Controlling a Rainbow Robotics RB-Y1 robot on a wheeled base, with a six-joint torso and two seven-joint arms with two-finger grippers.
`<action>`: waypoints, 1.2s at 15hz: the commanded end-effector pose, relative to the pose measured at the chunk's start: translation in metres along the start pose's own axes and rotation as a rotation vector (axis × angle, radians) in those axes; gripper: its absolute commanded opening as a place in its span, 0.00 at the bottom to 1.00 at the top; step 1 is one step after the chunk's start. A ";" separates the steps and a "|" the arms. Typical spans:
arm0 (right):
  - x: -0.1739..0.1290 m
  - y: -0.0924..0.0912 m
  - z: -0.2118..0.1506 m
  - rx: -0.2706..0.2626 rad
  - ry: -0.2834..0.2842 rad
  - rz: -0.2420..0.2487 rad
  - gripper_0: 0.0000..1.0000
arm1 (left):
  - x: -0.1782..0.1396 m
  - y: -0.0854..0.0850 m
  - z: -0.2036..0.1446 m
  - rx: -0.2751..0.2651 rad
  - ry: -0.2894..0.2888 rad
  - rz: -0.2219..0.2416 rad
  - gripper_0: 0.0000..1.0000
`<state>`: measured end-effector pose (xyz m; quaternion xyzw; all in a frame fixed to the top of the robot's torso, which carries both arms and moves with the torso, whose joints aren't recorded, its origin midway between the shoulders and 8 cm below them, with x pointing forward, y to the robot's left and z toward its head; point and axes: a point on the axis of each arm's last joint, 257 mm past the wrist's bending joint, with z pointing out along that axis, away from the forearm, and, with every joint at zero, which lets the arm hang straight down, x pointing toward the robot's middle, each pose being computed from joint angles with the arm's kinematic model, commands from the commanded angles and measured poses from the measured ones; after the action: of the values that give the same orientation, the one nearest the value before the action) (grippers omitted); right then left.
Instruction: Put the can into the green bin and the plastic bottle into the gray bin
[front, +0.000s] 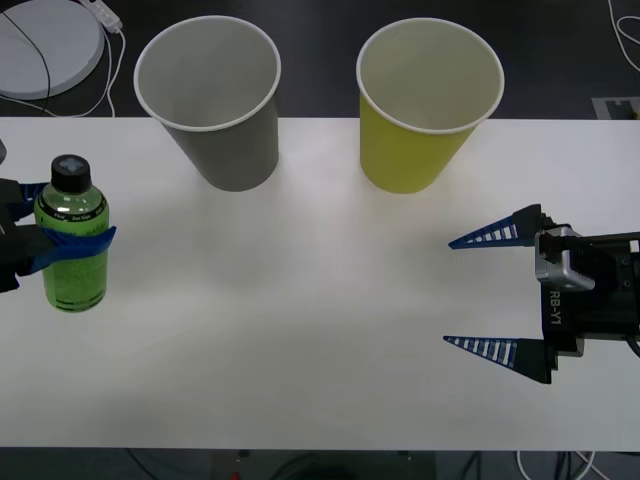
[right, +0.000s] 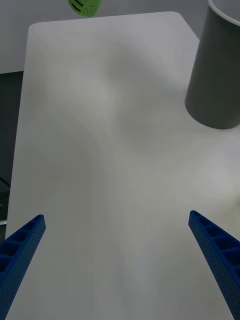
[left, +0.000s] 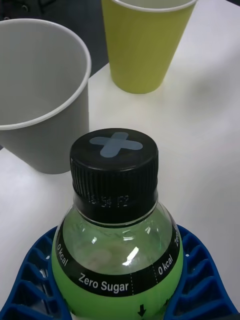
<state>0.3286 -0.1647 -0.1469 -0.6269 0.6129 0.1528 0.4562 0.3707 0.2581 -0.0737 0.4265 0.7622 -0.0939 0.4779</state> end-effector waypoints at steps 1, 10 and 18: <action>0.000 0.000 0.000 0.000 0.000 0.000 1.00 | -0.010 0.020 -0.013 -0.066 0.024 -0.017 0.00; 0.000 0.000 0.000 0.000 0.000 0.000 1.00 | -0.048 0.070 -0.031 -0.170 0.031 -0.078 0.00; 0.000 0.000 0.000 0.000 0.000 0.000 1.00 | -0.092 0.112 -0.041 -0.182 0.027 -0.101 0.00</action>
<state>0.3286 -0.1647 -0.1469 -0.6269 0.6129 0.1528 0.4562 0.4415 0.3017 0.0422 0.3477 0.7946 -0.0279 0.4969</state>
